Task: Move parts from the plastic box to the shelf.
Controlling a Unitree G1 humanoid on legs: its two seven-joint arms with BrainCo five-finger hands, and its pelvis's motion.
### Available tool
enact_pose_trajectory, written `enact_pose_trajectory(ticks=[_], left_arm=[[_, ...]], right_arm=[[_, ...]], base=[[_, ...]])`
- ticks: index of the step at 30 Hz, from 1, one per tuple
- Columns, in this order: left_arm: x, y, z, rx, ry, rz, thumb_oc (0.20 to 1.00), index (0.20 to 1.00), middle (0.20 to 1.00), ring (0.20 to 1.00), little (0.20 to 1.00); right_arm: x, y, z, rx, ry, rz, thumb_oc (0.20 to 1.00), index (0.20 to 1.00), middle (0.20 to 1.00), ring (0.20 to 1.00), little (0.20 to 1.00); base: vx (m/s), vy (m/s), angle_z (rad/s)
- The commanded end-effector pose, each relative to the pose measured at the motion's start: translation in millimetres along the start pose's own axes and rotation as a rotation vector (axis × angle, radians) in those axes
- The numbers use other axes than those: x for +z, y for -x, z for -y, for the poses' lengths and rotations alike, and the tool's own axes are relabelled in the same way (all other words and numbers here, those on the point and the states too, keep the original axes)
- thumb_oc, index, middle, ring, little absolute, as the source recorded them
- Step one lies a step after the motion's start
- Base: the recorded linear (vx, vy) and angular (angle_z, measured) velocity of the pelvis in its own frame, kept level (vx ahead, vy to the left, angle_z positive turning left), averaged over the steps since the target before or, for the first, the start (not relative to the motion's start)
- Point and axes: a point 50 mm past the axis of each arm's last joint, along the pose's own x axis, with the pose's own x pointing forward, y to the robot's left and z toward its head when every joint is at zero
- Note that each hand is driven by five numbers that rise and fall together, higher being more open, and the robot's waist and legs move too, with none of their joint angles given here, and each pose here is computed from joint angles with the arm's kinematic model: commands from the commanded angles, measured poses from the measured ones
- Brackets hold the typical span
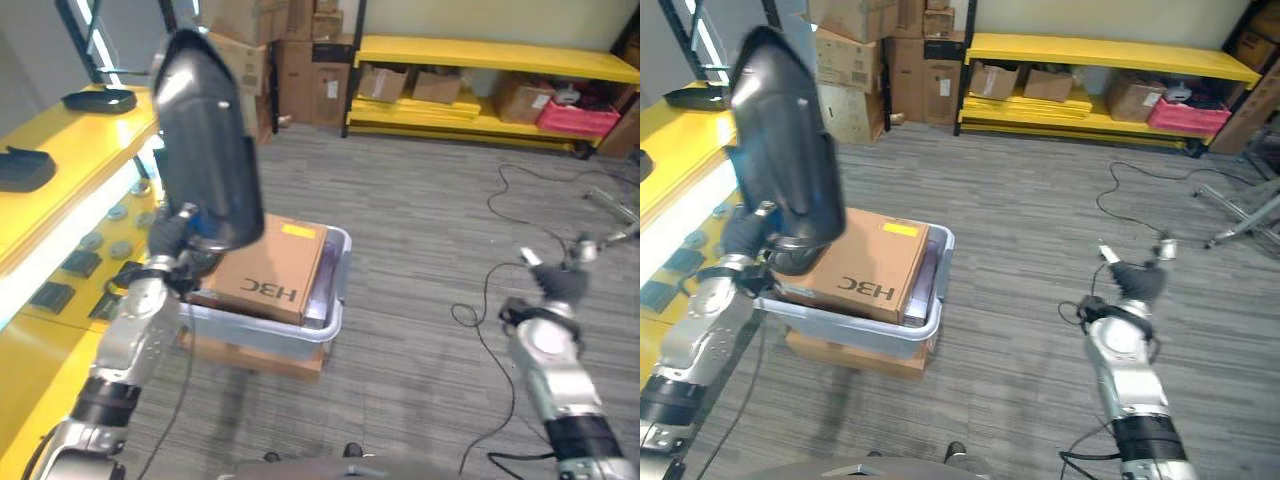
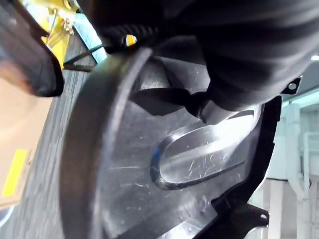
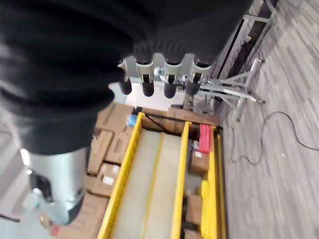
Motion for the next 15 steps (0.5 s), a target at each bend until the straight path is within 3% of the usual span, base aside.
enact_pose_trajectory(ticks=[1,8,15], left_arm=[[35.5,-6.3,15.0,-0.028,0.036,0.231,0.200,0.200,0.200,0.200,0.200],[39.1,13.0,-23.5,0.126,-0.020,0.282,0.200,0.200,0.200,0.200,0.200],[36.0,13.8,-18.9,0.091,0.000,0.260,0.200,0.200,0.200,0.200,0.200]], right_arm=[[27.8,-1.2,-32.9,0.110,-0.152,0.099,1.000,1.000,1.000,1.000,1.000],[22.0,3.2,-22.3,0.078,-0.151,0.087,1.000,1.000,1.000,1.000,1.000],[23.4,7.9,-35.9,0.153,-0.166,0.075,1.000,1.000,1.000,1.000,1.000]], base=[[-0.03,0.000,-0.07],[-0.04,0.006,-0.01],[-0.02,0.027,0.08]])
